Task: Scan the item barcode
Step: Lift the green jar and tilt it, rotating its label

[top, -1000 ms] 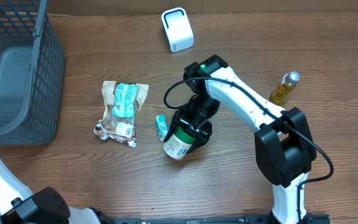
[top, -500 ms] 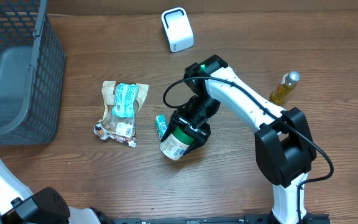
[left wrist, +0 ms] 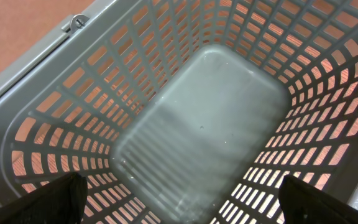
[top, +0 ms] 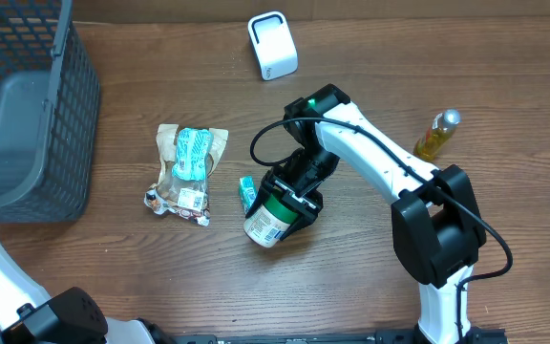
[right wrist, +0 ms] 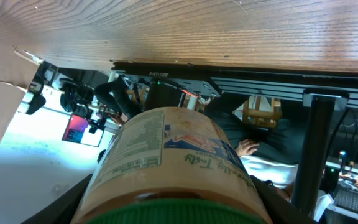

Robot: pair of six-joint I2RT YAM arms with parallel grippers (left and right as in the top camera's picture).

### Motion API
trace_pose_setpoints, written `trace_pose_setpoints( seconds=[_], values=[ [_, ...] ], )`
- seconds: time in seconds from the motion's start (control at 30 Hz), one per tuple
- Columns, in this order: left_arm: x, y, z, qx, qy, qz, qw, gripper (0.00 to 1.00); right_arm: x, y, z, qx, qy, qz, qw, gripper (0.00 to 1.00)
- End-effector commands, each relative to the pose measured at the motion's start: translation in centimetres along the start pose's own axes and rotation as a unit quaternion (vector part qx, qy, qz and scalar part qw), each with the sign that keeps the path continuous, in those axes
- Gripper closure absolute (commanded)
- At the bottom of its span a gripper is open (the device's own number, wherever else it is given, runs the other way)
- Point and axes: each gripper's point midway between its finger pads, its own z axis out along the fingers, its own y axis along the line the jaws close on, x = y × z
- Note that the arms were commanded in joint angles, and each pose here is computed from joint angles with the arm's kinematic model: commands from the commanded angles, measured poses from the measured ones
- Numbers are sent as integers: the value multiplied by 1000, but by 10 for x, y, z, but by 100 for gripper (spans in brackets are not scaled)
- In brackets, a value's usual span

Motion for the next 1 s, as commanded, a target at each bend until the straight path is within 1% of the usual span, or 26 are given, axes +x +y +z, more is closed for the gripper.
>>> trace_pose_setpoints(
  seconds=[0.0, 0.8, 0.87, 0.97],
  values=[
    [-4, -2, -1, 5, -5, 9, 1000, 0, 7, 11, -6, -22, 7, -7, 1000, 75],
    [-4, -2, -1, 5, -5, 9, 1000, 1, 13, 19, -7, -44, 26, -8, 999, 75],
    [-4, -2, -1, 5, -5, 9, 1000, 0, 11, 19, -7, -43, 21, -12, 999, 74],
    [-4, -2, -1, 5, -5, 9, 1000, 0, -1, 15, -6, -27, -9, -30, 999, 74]
  ],
)
